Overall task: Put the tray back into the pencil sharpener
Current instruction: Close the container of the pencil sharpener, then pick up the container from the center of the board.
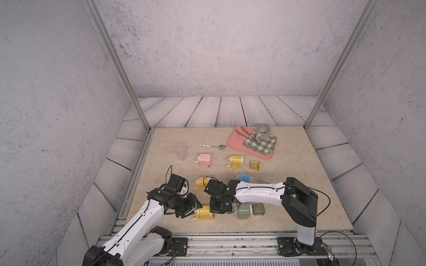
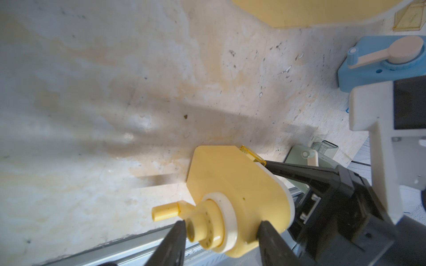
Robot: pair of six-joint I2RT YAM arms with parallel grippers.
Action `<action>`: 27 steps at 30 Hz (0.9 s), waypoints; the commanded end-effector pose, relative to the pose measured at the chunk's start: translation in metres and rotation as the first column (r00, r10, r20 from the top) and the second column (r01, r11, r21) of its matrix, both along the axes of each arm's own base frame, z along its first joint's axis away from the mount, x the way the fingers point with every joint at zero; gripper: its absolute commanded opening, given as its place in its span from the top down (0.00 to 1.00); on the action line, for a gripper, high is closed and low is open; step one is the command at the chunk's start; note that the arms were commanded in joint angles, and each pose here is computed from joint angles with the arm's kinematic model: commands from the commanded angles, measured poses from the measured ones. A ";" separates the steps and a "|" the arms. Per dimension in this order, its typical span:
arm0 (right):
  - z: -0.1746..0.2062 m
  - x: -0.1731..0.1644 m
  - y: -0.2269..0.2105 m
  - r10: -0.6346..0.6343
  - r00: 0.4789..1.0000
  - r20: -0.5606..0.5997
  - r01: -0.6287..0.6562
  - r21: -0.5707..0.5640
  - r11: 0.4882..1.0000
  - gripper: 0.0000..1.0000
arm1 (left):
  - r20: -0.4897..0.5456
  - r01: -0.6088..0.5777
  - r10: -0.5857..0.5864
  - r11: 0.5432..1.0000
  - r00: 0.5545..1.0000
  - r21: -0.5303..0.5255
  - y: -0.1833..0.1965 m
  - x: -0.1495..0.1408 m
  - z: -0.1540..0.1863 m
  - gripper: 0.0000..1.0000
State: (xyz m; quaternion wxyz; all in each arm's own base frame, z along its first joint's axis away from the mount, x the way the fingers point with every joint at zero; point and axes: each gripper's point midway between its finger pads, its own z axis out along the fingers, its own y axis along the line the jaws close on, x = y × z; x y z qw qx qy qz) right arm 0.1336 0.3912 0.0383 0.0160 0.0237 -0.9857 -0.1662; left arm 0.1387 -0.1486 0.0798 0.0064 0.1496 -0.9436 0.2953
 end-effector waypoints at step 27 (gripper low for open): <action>0.023 0.001 0.024 -0.022 1.000 -0.005 0.022 0.191 0.981 1.00 | -0.034 0.006 -0.005 0.999 0.999 0.045 0.006 -0.009 -0.007 0.47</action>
